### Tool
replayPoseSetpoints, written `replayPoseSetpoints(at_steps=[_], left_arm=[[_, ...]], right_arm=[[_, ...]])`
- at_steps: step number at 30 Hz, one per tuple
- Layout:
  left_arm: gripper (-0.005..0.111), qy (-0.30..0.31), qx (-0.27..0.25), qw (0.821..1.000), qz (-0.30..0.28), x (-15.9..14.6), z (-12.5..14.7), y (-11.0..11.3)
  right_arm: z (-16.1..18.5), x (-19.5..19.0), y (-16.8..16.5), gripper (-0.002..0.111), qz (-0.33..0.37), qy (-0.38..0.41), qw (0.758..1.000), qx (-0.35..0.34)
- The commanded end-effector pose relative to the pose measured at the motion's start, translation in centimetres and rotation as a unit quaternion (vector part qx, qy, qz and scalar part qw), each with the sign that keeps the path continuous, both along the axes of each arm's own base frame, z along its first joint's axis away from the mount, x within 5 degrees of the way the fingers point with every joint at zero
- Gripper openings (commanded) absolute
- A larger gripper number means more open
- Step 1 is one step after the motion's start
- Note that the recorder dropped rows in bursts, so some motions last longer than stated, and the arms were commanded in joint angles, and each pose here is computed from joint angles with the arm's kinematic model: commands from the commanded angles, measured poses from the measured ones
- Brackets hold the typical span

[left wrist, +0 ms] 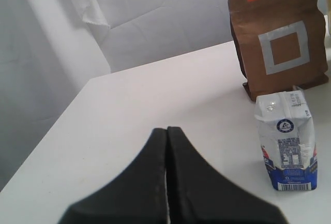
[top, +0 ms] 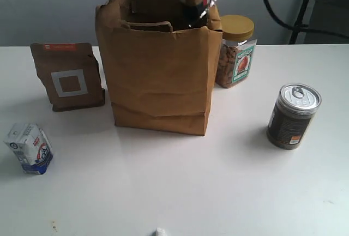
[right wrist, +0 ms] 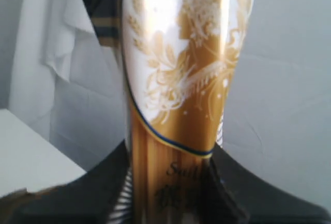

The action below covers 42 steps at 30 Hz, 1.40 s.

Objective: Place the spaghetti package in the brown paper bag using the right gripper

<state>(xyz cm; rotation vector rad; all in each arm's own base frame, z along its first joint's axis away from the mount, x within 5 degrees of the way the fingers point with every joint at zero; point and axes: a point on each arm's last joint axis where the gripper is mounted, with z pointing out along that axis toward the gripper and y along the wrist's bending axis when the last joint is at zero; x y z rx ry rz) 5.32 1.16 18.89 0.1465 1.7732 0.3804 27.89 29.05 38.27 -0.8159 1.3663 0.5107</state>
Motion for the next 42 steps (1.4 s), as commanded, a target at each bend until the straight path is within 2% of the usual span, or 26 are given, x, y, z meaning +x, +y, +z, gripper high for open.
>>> replayPoseSetpoints(at_steps=[1,15,18,25,28,32,36,39,42], left_arm=[[0.000,0.000,-0.004,1.000,-0.002,0.0,-0.1,0.0],[0.000,0.000,-0.004,1.000,-0.002,0.0,-0.1,0.0],[0.000,0.000,-0.004,1.000,-0.002,0.0,-0.1,0.0],[0.000,0.000,-0.004,1.000,-0.002,0.0,-0.1,0.0],[0.000,0.000,-0.004,1.000,-0.002,0.0,-0.1,0.0],[0.000,0.000,-0.004,1.000,-0.002,0.0,-0.1,0.0],[0.000,0.000,-0.004,1.000,-0.002,0.0,-0.1,0.0],[0.000,0.000,-0.004,1.000,-0.002,0.0,-0.1,0.0],[0.000,0.000,-0.004,1.000,-0.002,0.0,-0.1,0.0]], right_arm=[[-0.6,-0.1,-0.6,0.000,0.003,-0.005,1.000,-0.001],[-6.7,-0.6,-1.5,0.002,-0.003,0.068,0.996,-0.057],[-7.3,-0.7,-1.7,0.016,-0.004,0.080,0.995,-0.058],[-7.5,-0.7,-1.7,0.064,-0.007,0.098,0.994,-0.050],[-7.6,-0.7,-1.8,0.073,-0.011,0.106,0.993,-0.050],[-7.6,-0.7,-1.8,0.075,-0.012,0.107,0.993,-0.052],[-5.7,-1.5,-2.2,0.075,-0.004,0.086,0.996,-0.029],[-3.2,-3.0,-2.7,0.071,0.007,0.060,0.998,-0.004],[-0.5,-4.8,-3.5,0.059,0.019,0.034,0.999,0.022]])
